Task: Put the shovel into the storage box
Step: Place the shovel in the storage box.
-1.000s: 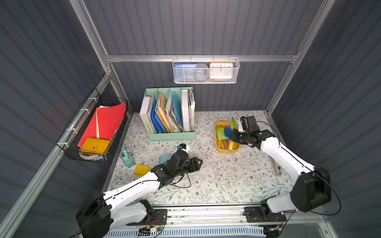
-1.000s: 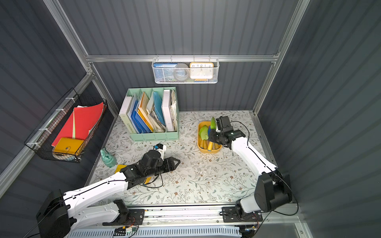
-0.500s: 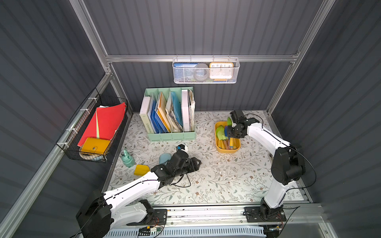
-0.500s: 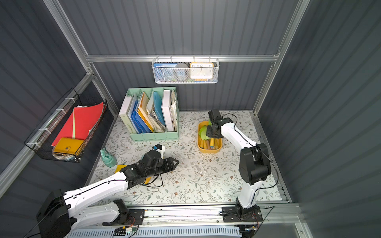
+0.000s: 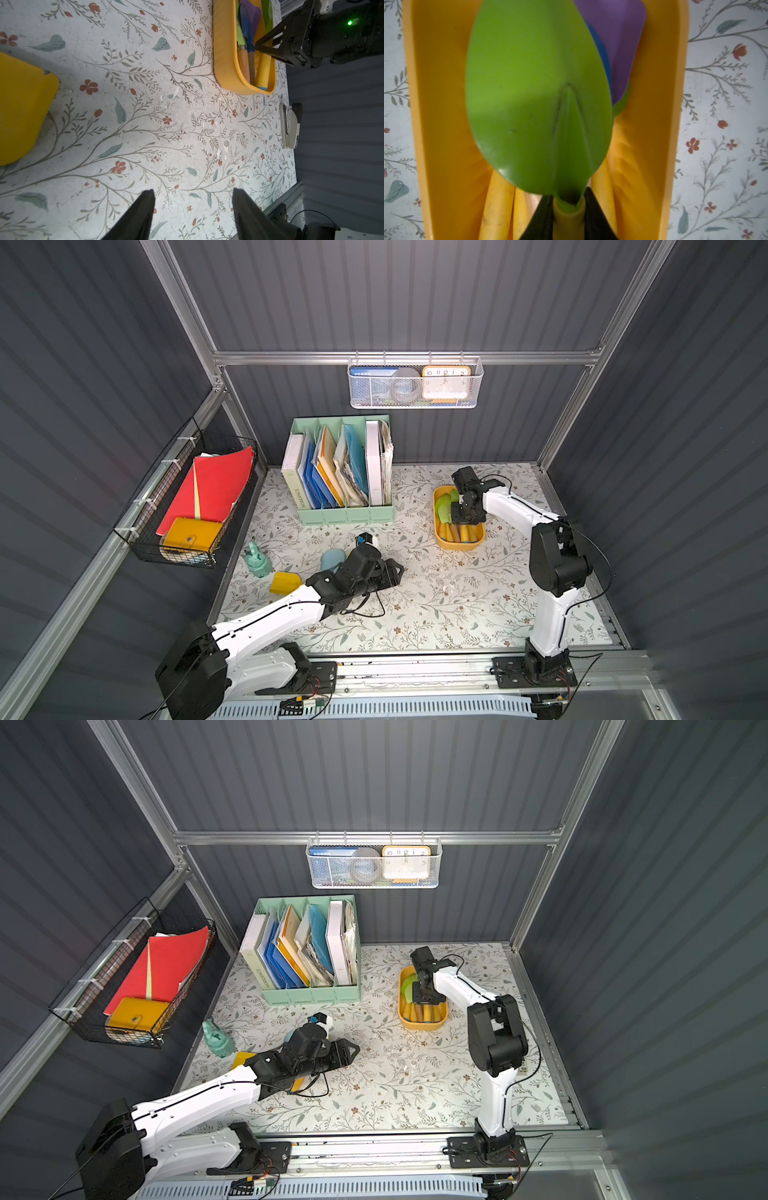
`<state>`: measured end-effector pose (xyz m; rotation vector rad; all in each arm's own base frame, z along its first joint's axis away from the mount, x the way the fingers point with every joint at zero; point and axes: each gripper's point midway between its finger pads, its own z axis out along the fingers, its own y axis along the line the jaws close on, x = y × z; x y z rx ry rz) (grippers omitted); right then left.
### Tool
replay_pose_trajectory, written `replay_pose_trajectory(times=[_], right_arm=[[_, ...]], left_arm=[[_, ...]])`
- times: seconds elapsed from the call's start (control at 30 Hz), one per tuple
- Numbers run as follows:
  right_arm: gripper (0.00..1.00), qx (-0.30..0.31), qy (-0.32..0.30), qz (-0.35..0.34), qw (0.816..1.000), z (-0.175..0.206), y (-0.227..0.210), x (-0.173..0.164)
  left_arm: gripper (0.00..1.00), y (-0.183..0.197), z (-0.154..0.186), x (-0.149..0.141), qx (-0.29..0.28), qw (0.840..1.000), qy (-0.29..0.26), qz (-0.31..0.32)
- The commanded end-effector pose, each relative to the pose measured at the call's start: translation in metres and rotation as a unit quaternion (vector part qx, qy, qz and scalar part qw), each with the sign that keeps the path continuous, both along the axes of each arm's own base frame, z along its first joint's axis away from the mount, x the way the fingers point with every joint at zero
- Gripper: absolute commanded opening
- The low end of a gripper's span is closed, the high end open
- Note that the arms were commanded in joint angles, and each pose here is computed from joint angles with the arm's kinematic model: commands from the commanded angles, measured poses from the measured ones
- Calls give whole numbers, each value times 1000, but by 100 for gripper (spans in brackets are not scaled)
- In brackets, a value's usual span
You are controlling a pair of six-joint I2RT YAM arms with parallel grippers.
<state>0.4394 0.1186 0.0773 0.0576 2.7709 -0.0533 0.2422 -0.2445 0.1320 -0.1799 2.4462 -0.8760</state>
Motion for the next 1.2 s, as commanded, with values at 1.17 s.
replay_pose_trajectory(times=[1.17], right_arm=[[42,50,-38,-4,998,54,12,-26]], left_arm=[[65,47,-4,13,45,994,32,90]])
